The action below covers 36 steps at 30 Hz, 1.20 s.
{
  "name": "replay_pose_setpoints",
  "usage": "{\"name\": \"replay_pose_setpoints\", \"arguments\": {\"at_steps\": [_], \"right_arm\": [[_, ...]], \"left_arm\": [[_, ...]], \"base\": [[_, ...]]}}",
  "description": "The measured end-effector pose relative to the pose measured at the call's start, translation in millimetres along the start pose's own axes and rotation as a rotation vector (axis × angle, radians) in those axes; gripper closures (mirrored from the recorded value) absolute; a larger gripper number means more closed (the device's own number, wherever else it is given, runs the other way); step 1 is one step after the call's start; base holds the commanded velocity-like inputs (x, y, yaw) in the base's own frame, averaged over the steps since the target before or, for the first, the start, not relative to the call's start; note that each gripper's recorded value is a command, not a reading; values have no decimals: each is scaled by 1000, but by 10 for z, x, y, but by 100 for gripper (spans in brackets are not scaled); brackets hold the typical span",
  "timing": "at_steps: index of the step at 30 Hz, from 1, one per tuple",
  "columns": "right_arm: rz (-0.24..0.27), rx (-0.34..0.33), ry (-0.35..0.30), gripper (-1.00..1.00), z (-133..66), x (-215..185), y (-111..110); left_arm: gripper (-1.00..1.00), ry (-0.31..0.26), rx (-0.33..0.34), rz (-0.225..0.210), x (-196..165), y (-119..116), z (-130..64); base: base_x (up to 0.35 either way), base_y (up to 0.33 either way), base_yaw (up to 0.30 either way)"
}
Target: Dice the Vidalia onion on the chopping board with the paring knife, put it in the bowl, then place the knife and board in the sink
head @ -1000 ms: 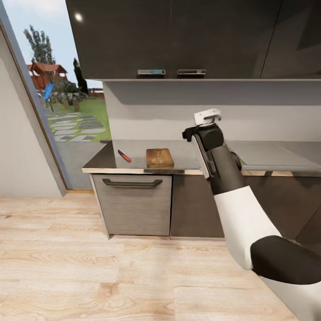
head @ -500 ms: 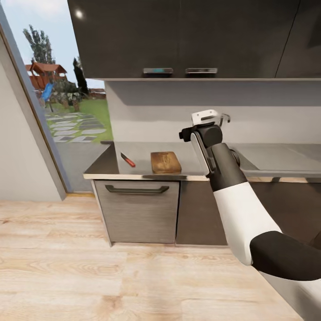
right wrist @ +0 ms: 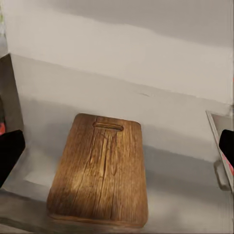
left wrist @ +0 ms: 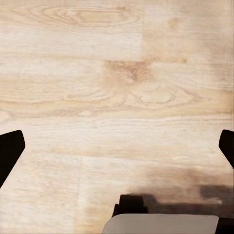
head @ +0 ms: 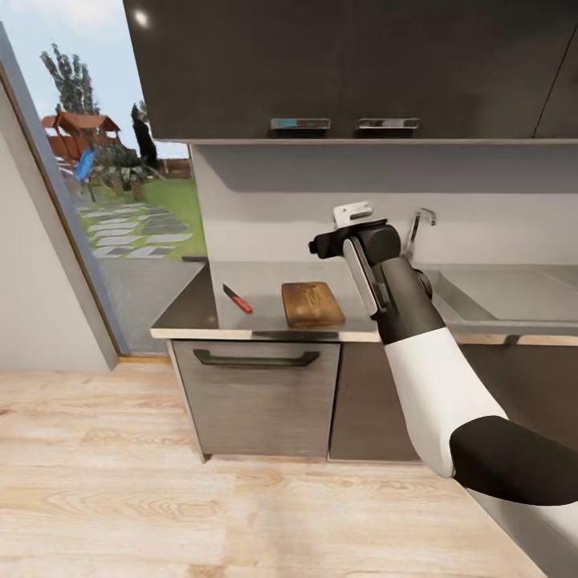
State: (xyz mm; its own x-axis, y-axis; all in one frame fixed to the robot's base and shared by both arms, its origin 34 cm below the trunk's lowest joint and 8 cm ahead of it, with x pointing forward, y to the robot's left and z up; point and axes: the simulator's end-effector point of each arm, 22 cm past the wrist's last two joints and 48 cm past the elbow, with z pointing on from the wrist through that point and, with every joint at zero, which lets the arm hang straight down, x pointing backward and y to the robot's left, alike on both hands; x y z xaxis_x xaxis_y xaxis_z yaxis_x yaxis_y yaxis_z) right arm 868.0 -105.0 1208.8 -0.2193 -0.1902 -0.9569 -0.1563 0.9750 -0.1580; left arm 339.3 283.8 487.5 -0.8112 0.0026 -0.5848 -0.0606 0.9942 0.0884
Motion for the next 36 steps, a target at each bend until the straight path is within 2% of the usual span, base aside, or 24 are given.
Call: {"name": "replay_pose_setpoints", "arguments": {"at_steps": [8,11,13,22,28,30,36], "right_arm": [[-1,-65,3,-100,-5,7,146],[-2,-133,5,-100,-20,10,302],[-6,-204,8,-100,-37,33,404],[-23,-337,31,-100,-74,172,351],[-85,-405,64,-100,-109,341,343],[-99,-446,80,-100,-142,417,326],[-110,-535,105,-100,-240,531,296]], "left_arm": [[-100,0,0,0,0,-1,0],[-100,0,0,0,2,-1,0],[-100,1,1,0,5,-1,-1],[-100,7,0,1,31,0,-6],[-100,9,0,1,42,0,-8],[-100,10,0,1,42,1,-7],[-100,10,0,1,43,0,-7]], "base": [[255,-108,0],[255,-173,0],[254,-190,0],[252,-202,0],[165,-143,0],[38,-34,0],[11,-10,0]]}}
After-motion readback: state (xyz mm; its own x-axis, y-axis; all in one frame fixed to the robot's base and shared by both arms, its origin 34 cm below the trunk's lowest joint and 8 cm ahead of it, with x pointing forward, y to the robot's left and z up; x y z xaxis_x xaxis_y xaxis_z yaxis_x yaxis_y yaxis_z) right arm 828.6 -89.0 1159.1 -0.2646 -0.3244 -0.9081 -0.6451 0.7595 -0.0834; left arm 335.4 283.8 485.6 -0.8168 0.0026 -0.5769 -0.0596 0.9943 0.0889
